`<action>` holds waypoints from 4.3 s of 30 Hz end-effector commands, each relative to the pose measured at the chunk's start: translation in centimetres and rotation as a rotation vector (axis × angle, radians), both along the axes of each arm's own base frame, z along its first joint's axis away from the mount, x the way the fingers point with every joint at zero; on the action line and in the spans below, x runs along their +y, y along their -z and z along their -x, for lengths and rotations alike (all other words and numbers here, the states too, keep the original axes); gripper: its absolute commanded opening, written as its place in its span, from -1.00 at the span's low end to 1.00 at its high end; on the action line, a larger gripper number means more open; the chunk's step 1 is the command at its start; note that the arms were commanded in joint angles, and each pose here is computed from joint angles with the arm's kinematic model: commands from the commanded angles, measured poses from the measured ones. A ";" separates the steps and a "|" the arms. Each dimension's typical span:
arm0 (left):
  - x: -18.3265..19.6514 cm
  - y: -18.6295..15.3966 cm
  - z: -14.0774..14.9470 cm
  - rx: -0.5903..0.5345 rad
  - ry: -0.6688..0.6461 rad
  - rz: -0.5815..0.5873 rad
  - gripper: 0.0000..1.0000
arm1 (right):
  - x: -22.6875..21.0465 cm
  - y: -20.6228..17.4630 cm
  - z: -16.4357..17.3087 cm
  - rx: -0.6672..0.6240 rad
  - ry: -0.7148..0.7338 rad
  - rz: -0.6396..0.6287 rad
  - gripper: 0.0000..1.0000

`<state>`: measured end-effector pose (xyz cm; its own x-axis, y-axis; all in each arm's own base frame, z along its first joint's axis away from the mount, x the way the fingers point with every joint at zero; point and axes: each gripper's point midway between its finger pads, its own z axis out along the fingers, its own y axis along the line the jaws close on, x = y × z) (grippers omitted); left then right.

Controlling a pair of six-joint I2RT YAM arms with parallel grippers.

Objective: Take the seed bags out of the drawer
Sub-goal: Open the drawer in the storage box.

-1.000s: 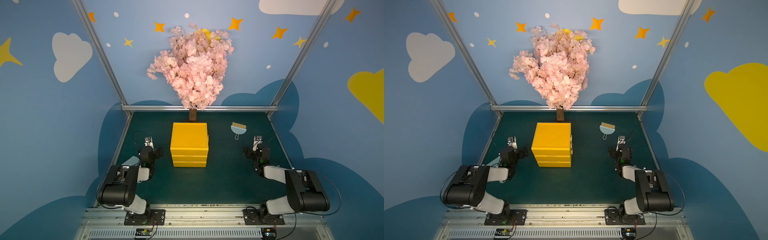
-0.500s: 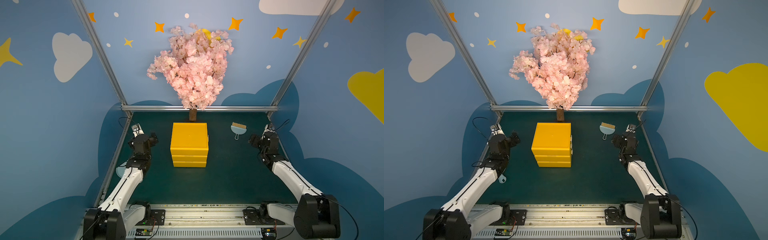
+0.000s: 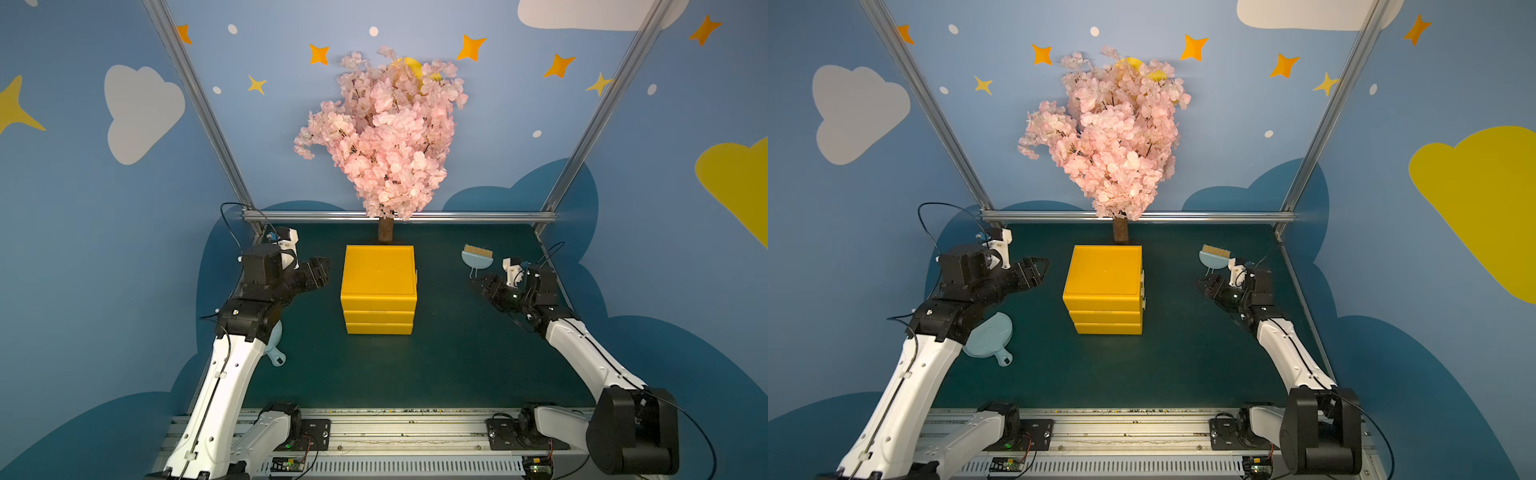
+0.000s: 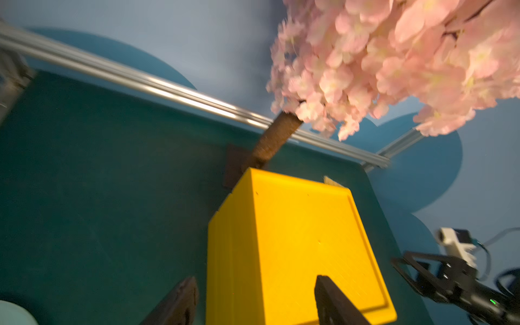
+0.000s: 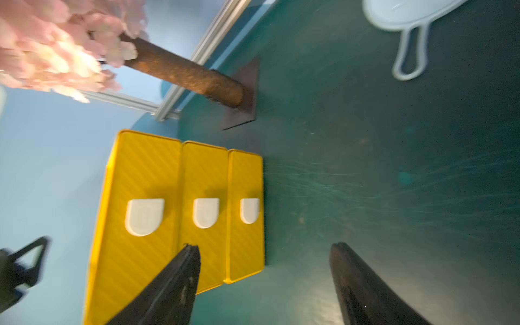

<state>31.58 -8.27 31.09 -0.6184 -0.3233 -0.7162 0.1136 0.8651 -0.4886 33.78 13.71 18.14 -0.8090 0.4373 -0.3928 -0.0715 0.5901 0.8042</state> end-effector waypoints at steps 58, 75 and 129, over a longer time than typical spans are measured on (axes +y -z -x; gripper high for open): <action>-4.9 9.8 -2.3 0.475 0.167 -0.080 0.11 | 16.2 -3.6 -1.6 0.088 -0.387 -0.409 0.34; -4.9 9.8 -2.2 0.480 0.162 -0.073 0.11 | 16.3 -3.2 -1.4 0.124 -0.377 -0.561 0.12; -5.2 10.5 -1.9 0.500 0.166 -0.081 0.12 | 5.7 -2.5 -0.9 0.136 -0.234 -0.518 -0.55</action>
<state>34.33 -13.77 22.38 -0.9056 -0.1634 -0.3913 0.0478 0.8776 -0.4771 35.37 20.06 20.02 -0.9314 0.3626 -0.0319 -0.0012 0.0847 0.9964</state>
